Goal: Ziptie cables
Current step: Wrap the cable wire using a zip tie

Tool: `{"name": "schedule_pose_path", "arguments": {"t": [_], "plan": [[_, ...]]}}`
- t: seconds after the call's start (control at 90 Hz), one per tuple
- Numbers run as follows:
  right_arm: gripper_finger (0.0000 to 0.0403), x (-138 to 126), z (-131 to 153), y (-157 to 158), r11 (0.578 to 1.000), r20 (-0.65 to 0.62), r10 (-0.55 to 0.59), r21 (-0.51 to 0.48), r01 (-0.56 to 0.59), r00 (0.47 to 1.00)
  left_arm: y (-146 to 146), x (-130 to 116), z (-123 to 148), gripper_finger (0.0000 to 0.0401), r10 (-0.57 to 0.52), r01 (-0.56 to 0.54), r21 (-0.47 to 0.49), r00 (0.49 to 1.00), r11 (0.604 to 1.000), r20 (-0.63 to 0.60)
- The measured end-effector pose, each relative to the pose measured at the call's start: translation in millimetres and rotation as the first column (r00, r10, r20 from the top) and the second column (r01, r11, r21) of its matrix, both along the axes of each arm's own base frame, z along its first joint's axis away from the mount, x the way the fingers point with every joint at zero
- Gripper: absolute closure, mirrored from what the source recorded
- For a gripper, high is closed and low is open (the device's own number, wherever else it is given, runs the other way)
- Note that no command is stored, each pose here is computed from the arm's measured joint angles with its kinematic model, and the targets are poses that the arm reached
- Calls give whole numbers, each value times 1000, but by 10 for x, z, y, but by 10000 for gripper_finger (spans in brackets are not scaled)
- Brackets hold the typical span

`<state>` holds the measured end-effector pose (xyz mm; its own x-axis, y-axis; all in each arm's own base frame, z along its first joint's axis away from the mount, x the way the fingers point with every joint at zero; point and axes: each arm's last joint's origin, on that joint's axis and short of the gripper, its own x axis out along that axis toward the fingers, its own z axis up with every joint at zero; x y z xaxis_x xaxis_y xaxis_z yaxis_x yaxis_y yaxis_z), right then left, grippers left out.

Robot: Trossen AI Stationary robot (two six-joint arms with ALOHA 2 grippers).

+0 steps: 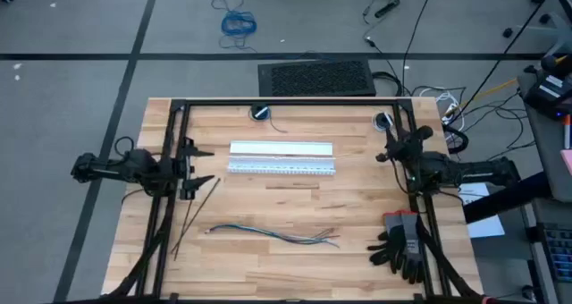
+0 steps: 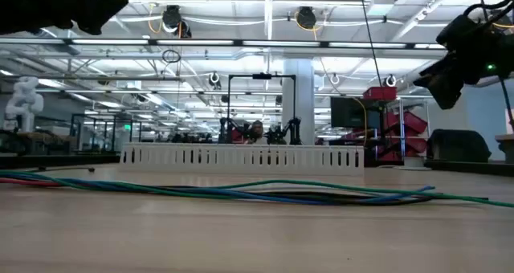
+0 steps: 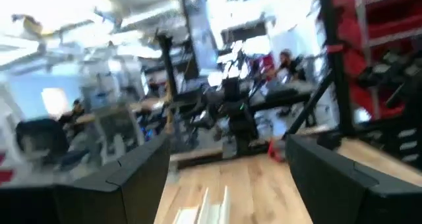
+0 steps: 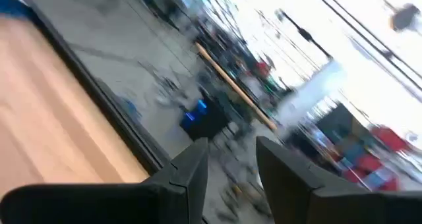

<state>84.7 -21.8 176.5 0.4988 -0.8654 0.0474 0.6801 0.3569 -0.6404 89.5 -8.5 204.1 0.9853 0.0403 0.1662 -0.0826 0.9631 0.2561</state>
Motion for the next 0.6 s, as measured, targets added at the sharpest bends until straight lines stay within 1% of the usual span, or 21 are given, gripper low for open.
{"name": "schedule_pose_path", "arguments": {"t": [0.067,0.122,0.178,0.233,0.311,0.344,0.389,0.444,0.478,0.533,0.578,0.6], "plan": [[280,30,16,17,990,81,134,23,-136,988,-1,8,-42,104,2,-1,4,999,1000,-44],[280,56,22,38,963,176,249,61,-263,952,-4,9,-52,104,-12,11,-15,999,1000,-53],[280,76,38,63,915,295,346,103,-390,891,-9,10,-55,104,-36,33,-54,998,998,-55],[280,90,63,87,847,435,407,148,-510,803,-15,10,-53,104,-63,58,-89,997,994,-51],[280,104,87,119,719,624,420,215,-662,659,-18,10,-47,104,-78,72,-115,996,991,-43],[280,105,95,124,689,668,404,227,-688,625,-17,10,-49,104,-76,70,-116,996,991,-45],[280,101,112,120,676,708,376,230,-700,597,-11,10,-51,104,-54,48,-122,997,991,-46],[280,97,130,119,656,751,349,232,-719,561,9,10,-51,104,10,-17,-156,999,988,-45],[280,96,140,123,628,784,329,236,-742,527,24,8,-53,104,57,-65,-186,997,980,-46],[280,101,144,138,563,816,322,243,-790,480,43,10,-66,104,118,-129,-246,991,961,-58],[280,113,126,153,516,808,349,256,-817,474,47,22,-88,104,131,-148,-281,988,948,-80],[280,120,111,159,503,799,360,268,-822,481,45,32,-100,104,130,-150,-284,988,947,-89]]}}
